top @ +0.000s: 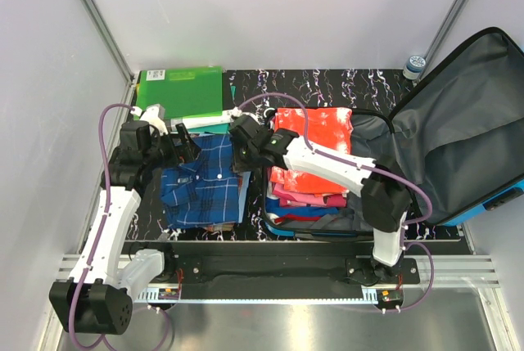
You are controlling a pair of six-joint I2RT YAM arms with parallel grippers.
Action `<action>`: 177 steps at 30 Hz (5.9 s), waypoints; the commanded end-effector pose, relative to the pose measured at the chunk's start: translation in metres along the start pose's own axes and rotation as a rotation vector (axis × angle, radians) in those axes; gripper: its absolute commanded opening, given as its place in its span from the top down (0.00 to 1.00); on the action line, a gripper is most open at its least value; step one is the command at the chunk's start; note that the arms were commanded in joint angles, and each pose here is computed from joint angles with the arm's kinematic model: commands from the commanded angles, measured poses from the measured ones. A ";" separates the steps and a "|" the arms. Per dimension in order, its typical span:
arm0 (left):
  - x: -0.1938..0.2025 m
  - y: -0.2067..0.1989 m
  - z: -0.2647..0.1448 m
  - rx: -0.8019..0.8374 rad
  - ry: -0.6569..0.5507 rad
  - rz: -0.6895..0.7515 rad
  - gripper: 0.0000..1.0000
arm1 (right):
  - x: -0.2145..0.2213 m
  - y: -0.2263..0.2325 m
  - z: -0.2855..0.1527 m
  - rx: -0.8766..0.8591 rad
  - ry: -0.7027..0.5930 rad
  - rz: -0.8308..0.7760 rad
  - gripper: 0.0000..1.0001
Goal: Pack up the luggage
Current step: Pick up the clothes at the center of the board, then place the clothes in the luggage, then pick up the clothes at the center of the board.
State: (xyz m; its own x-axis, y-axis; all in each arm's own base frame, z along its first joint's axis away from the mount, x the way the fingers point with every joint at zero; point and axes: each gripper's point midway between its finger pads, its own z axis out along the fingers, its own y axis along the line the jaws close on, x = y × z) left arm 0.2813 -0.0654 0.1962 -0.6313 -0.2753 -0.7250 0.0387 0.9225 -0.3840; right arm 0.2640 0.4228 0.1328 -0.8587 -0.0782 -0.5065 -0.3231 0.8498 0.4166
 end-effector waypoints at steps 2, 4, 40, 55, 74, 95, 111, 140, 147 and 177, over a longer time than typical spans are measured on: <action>-0.010 -0.006 -0.002 0.035 -0.052 0.015 0.01 | -0.041 0.032 -0.063 -0.093 -0.119 -0.065 1.00; -0.009 -0.005 -0.002 0.036 -0.048 0.015 0.01 | -0.045 0.028 -0.069 -0.086 -0.124 -0.073 1.00; -0.004 -0.005 0.003 0.047 -0.025 0.001 0.01 | -0.112 -0.183 -0.248 0.297 -0.266 0.030 1.00; -0.003 -0.007 0.003 0.058 -0.025 -0.001 0.01 | -0.091 -0.257 -0.229 0.375 -0.145 0.107 1.00; -0.002 -0.006 0.004 0.058 -0.022 -0.002 0.01 | -0.165 -0.255 -0.236 0.371 -0.371 0.139 0.02; 0.000 -0.003 0.007 0.045 -0.018 -0.005 0.01 | -0.025 -0.229 -0.012 0.304 0.146 0.002 0.01; -0.001 0.021 0.012 -0.080 -0.010 0.015 0.01 | -0.115 -0.058 -0.118 0.026 -0.243 -0.138 0.03; -0.014 0.012 0.000 -0.049 -0.047 0.063 0.01 | -0.010 0.031 -0.012 -0.174 -0.012 -0.007 0.08; -0.014 0.011 -0.001 -0.044 -0.049 0.062 0.01 | 0.002 0.001 0.023 -0.040 -0.001 0.059 0.11; -0.004 0.025 0.002 -0.104 -0.032 0.054 0.01 | 0.006 0.008 0.051 -0.059 -0.024 0.101 0.29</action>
State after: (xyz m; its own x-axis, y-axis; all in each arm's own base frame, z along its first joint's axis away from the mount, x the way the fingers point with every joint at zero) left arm 0.2800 -0.0491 0.1834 -0.6345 -0.2362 -0.7359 0.0048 0.9509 -0.3094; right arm 0.2756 0.4391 0.0698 -0.8965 -0.0082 -0.4430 -0.2248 0.8700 0.4388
